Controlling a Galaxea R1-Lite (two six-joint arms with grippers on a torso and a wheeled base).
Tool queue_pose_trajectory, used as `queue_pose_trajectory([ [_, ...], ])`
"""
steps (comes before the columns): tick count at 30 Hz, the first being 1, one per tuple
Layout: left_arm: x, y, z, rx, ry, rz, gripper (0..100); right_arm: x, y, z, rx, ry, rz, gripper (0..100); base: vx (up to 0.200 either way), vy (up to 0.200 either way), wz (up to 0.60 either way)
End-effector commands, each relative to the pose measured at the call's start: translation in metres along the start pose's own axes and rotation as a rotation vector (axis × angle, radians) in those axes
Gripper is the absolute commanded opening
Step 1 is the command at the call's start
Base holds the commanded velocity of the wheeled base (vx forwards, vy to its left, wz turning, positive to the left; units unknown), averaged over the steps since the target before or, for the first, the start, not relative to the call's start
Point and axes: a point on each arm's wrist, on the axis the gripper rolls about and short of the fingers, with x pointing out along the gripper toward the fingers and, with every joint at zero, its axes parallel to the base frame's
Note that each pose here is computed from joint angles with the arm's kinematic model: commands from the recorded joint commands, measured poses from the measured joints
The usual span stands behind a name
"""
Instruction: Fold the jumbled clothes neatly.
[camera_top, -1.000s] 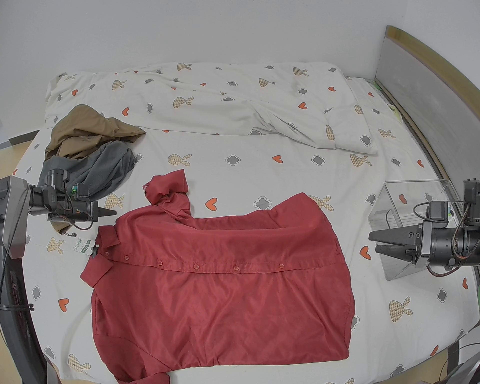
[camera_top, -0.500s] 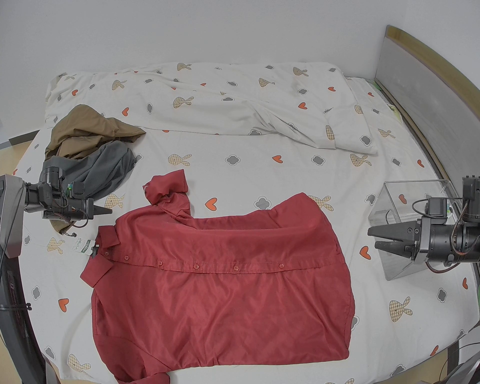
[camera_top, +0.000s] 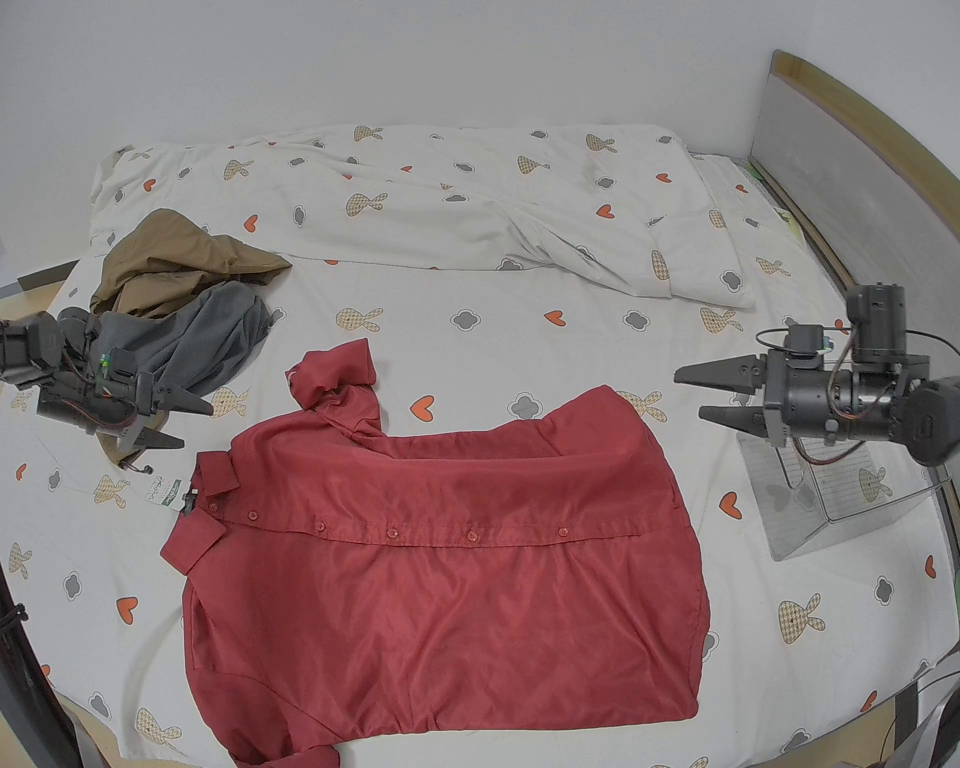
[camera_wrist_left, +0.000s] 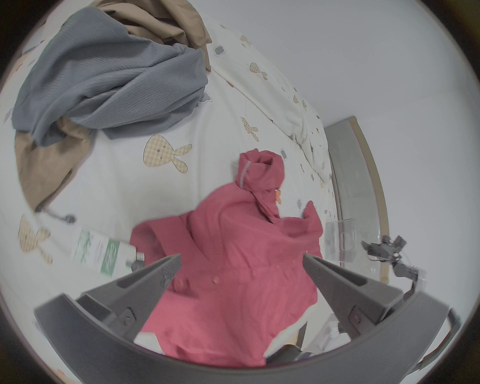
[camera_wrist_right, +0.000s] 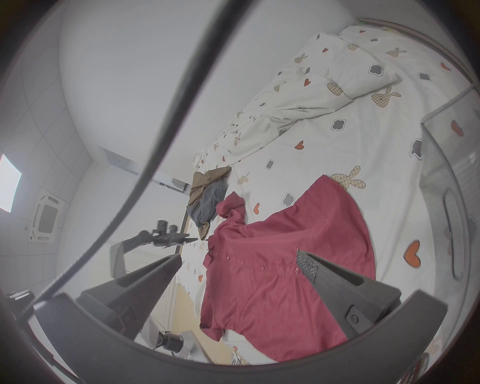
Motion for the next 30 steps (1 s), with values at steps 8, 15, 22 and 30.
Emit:
queue_pose_trajectory([
  [8,-0.119,-0.118,-0.075,-0.134,-0.07,0.044,100,0.124,-0.109,0.05,0.036,0.067,-0.069,100,0.0,0.0,0.0],
  [15,-0.127,-0.133,-0.102,-0.109,-0.092,0.053,100,0.148,-0.121,0.063,0.001,0.04,-0.212,100,0.0,0.0,0.0],
  [22,-0.132,-0.139,-0.113,-0.056,-0.14,0.19,100,0.169,-0.14,0.061,-0.096,0.052,-0.371,100,0.0,0.0,0.0],
  [30,-0.122,-0.149,-0.127,0.053,-0.193,0.231,100,0.178,-0.162,0.041,-0.093,0.142,-0.403,100,0.0,0.0,0.0],
])
